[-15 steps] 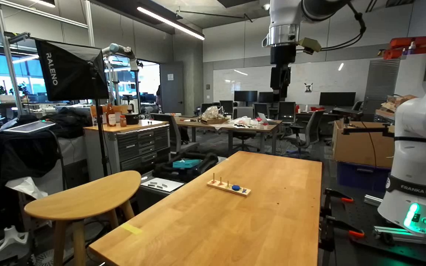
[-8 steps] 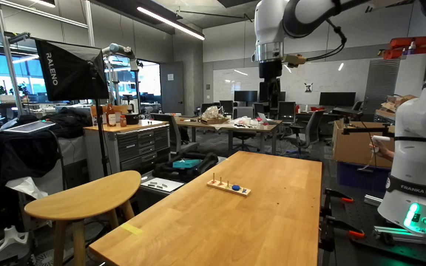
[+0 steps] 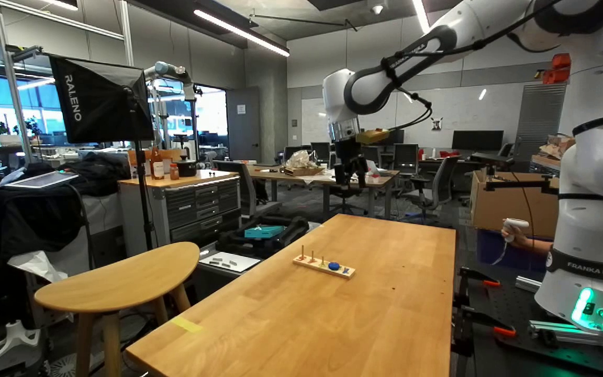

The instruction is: Remove the blue ring from the wooden platform

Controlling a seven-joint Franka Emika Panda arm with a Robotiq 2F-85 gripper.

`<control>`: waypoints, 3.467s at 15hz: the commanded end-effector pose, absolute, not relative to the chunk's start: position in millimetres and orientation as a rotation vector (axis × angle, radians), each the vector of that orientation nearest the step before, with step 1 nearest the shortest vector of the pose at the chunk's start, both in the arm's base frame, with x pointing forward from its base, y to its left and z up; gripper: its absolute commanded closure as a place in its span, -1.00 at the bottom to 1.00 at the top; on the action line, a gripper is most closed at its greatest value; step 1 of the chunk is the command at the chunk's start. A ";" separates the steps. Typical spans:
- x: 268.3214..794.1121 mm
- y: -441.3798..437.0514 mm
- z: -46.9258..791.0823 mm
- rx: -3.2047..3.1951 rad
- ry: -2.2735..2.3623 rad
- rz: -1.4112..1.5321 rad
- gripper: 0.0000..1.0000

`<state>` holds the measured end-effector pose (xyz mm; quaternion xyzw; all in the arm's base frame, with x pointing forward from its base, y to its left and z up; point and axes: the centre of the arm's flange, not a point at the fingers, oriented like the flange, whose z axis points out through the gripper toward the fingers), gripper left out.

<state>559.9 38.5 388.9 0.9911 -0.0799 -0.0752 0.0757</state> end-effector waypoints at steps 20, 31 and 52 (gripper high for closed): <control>611.3 41.5 170.8 2.990 -0.096 -0.125 -1.00; 613.2 51.5 139.7 3.013 -0.072 -0.061 -1.00; 631.6 73.4 188.1 3.057 -0.116 -0.046 0.65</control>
